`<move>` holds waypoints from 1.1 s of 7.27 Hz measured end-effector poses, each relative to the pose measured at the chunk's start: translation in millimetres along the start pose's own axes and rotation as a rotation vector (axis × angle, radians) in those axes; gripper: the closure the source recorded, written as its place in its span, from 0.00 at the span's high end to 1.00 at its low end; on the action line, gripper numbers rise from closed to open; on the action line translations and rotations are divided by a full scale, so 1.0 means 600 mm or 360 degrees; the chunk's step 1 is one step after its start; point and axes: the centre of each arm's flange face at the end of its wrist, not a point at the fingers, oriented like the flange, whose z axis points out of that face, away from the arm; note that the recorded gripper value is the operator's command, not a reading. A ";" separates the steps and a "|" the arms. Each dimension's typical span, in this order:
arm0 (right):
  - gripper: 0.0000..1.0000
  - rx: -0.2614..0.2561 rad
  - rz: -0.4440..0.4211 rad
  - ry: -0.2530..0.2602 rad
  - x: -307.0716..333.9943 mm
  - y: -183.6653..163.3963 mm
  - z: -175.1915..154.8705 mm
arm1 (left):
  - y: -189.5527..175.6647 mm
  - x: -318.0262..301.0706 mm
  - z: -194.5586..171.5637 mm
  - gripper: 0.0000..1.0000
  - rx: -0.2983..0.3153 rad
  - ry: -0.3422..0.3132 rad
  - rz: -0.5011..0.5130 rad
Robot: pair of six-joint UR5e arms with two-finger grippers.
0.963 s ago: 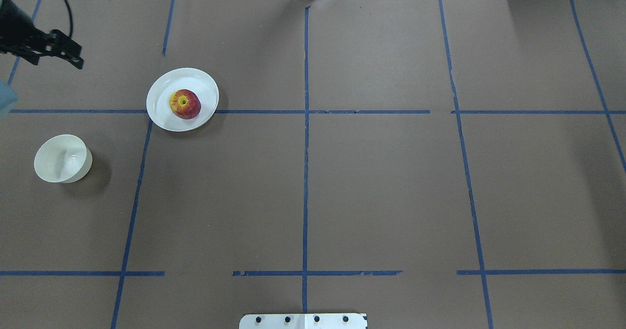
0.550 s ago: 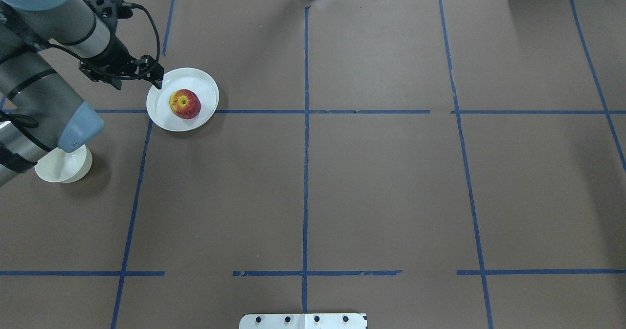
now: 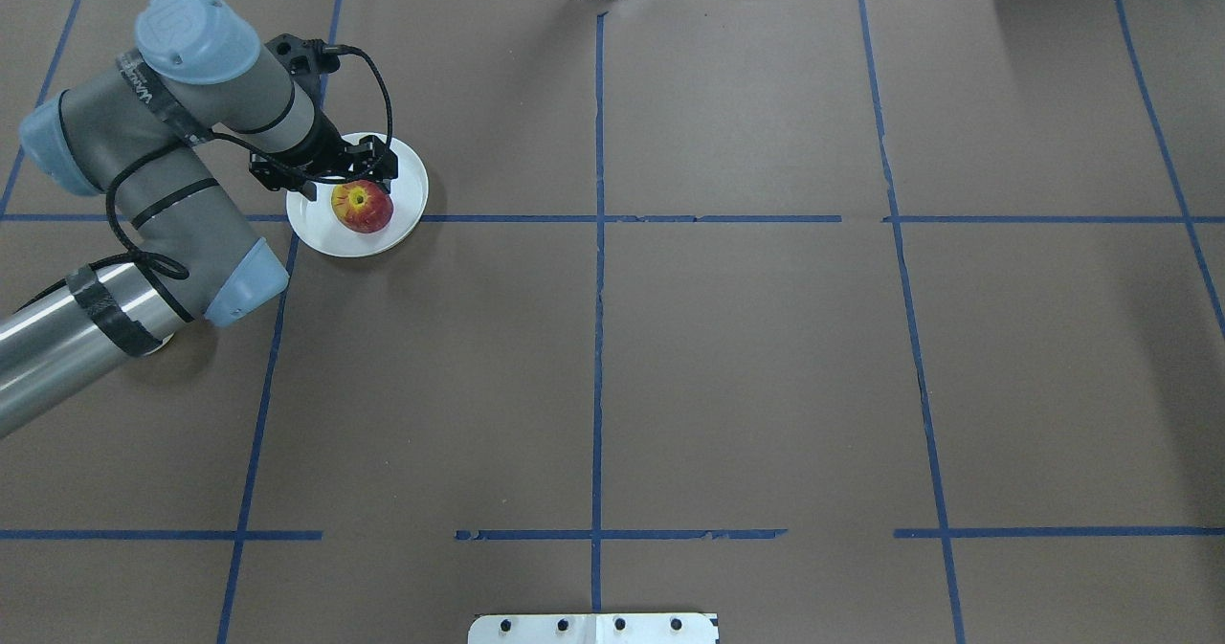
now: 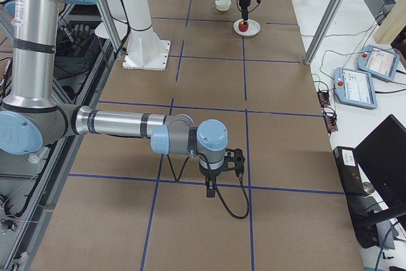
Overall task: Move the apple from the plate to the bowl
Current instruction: 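Lower the left gripper and close it around the apple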
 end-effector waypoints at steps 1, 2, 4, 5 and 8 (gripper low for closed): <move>1.00 0.0000 0.0000 0.0000 0.000 0.000 0.000 | -0.004 0.003 0.010 1.00 0.0008 -0.0015 -0.0016; 1.00 0.0000 0.0000 0.0000 0.000 0.000 0.000 | -0.006 0.001 0.023 1.00 0.0017 -0.0021 -0.0020; 1.00 0.0000 -0.0001 0.0000 -0.001 0.000 0.000 | -0.002 -0.006 0.054 1.00 0.0020 -0.0006 -0.0016; 1.00 0.0000 -0.0002 0.0000 -0.001 0.000 0.000 | 0.004 -0.005 0.065 1.00 0.0011 -0.0004 -0.0010; 1.00 0.0001 0.0000 0.0000 0.000 0.000 0.000 | 0.015 -0.005 0.076 0.19 -0.0003 -0.0002 0.0009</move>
